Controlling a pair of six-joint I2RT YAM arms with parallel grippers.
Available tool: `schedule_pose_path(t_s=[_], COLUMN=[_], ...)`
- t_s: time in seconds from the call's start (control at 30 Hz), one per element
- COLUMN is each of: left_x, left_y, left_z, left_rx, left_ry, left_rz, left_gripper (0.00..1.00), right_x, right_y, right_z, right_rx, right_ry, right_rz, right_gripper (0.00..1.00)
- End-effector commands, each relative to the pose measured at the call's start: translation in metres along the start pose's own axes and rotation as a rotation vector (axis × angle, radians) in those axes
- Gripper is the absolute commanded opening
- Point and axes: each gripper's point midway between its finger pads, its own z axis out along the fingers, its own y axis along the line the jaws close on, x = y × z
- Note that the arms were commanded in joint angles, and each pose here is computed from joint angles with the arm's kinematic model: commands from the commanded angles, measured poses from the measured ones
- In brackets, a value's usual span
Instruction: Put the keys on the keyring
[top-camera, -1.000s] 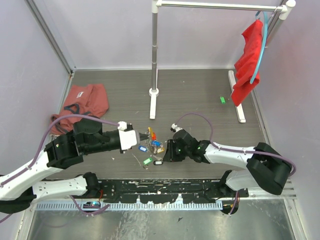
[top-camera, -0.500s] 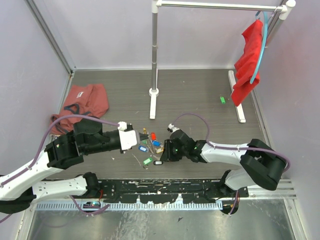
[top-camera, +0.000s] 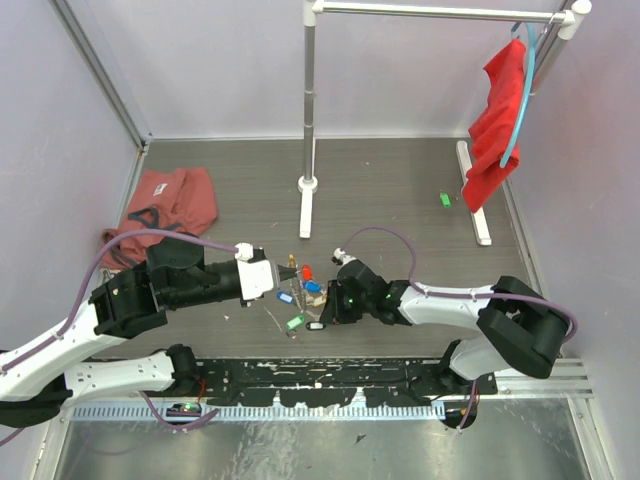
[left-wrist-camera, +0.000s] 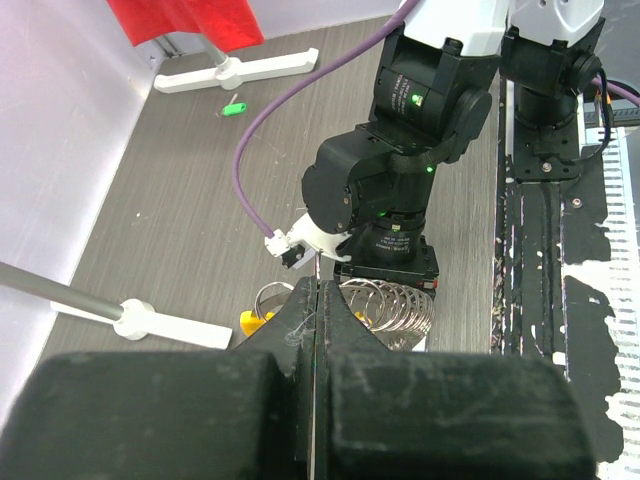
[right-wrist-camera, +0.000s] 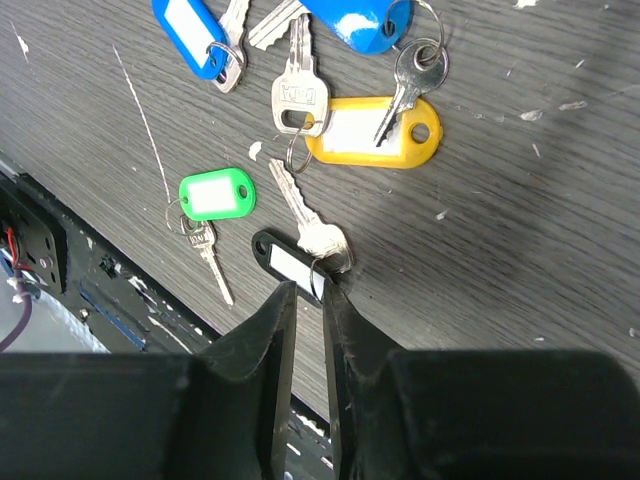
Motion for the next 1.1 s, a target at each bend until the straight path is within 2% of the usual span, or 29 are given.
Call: schedule_pose_path(t_s=[0.0, 0.27, 0.6, 0.8, 1.07], left_x=[-0.01, -0.009, -0.009, -0.009, -0.008], left_y=[0.005, 0.005, 0.006, 0.007, 0.013], left_z=[-0.001, 0.0, 0.0, 0.0, -0.001], left_rx=[-0.027, -0.026, -0.03, -0.04, -0.069], left_ry=[-0.049, -0.046, -0.045, -0.047, -0.037], left_rz=[0.015, 0.015, 0.014, 0.015, 0.008], left_gripper=[0.0, 0.0, 0.0, 0.0, 0.0], right_x=[-0.013, -0.011, -0.012, -0.03, -0.061], right_y=[0.014, 0.011, 0.016, 0.023, 0.041], right_z=[0.002, 0.003, 0.001, -0.013, -0.054], right_rx=[-0.029, -0.009, -0.02, -0.019, -0.063], right_ry=[-0.031, -0.02, -0.026, -0.096, -0.246], right_rz=[-0.023, -0.035, -0.07, -0.205, -0.481], right_gripper=[0.23, 0.23, 0.04, 0.01, 0.01])
